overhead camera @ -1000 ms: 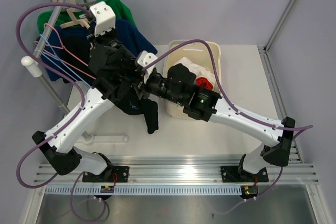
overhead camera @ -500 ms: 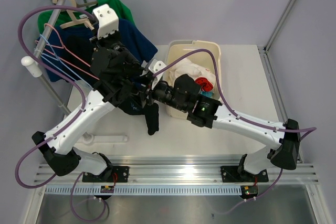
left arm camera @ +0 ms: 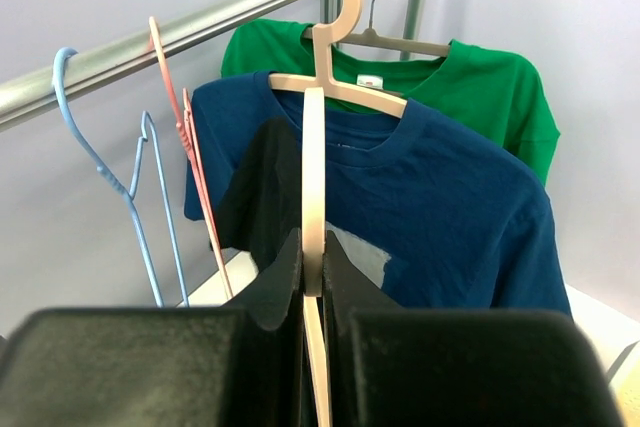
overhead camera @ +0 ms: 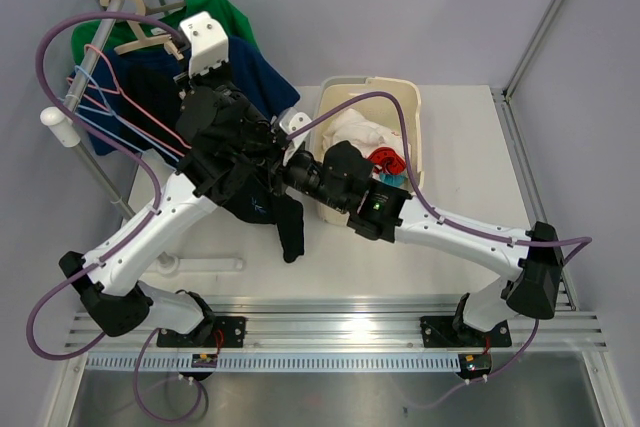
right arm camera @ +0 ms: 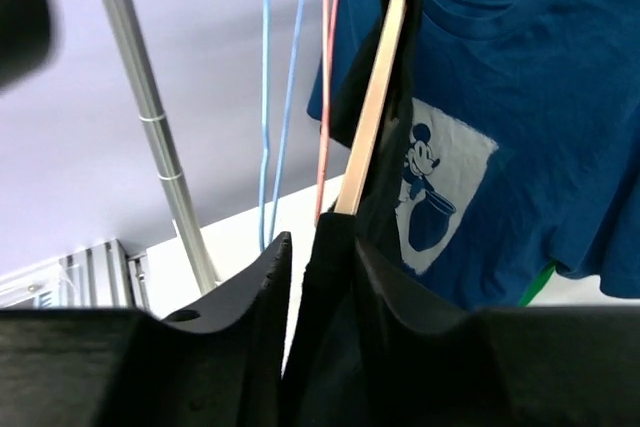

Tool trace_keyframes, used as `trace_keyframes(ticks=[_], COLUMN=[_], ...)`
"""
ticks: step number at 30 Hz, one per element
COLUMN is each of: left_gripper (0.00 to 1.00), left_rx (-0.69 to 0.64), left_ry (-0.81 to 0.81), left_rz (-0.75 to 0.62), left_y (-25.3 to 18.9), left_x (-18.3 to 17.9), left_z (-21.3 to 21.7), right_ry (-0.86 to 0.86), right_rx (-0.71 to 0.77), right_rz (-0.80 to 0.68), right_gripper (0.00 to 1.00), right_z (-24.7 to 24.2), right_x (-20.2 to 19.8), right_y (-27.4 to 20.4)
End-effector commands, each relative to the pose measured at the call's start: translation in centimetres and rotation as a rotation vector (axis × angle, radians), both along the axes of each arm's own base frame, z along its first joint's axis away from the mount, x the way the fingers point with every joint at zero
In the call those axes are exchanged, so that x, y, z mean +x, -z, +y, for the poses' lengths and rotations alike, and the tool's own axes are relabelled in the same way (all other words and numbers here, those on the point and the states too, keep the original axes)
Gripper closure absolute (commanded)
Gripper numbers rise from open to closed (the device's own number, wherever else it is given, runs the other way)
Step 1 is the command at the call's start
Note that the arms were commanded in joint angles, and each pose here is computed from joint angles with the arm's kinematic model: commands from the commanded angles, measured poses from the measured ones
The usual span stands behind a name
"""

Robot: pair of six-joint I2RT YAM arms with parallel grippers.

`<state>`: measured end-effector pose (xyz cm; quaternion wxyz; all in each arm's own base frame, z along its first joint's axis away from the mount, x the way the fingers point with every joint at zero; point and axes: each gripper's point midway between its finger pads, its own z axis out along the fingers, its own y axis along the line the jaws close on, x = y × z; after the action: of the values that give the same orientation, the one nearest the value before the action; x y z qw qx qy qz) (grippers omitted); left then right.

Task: Remove the t-shirt from the hanger
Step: Pick up the hanger from the clothesline.

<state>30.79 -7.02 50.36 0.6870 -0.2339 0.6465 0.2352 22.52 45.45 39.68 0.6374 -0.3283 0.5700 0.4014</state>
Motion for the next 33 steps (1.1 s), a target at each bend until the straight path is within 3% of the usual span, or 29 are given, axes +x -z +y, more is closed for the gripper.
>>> trace_keyframes(ticks=[1, 4, 13, 19, 20, 27, 30, 33], left_gripper=[1.00, 1.00, 1.00, 0.60, 0.44, 0.07, 0.01, 0.01], left_rx=[-0.102, -0.114, -0.124, -0.125, -0.116, -0.112, -0.091, -0.102], left_ry=[0.011, 0.009, 0.035, 0.157, 0.177, 0.382, 0.570, 0.655], left_rz=[-0.080, -0.092, -0.112, -0.146, -0.138, -0.122, -0.112, -0.104], left_y=[-1.5, -1.6, -2.0, -1.3, -0.5, 2.6, 3.8, 4.1], left_x=[-1.0, -1.1, -1.4, -1.7, -1.6, -3.0, -3.7, -4.8], left_z=[0.5, 0.7, 0.7, 0.0, -0.5, -1.6, -3.2, -3.3], right_ry=[0.018, 0.033, -0.011, 0.003, 0.010, 0.033, 0.053, 0.064], right_rx=[0.069, 0.083, 0.075, 0.069, 0.064, 0.062, 0.067, 0.065], right_rz=[-0.010, 0.022, 0.009, -0.039, -0.046, -0.066, -0.058, -0.050], right_gripper=[0.74, 1.00, 1.00, 1.00, 1.00, 1.00, 1.00, 1.00], right_z=[0.2, -0.1, -1.1, -3.0, -3.5, -6.1, -6.9, -7.4], right_x=[0.7, 0.8, -0.5, -1.2, -1.3, -1.2, -0.8, -0.6], right_y=[-2.0, -2.1, -2.7, -3.3, -3.0, -1.6, -1.4, -1.2])
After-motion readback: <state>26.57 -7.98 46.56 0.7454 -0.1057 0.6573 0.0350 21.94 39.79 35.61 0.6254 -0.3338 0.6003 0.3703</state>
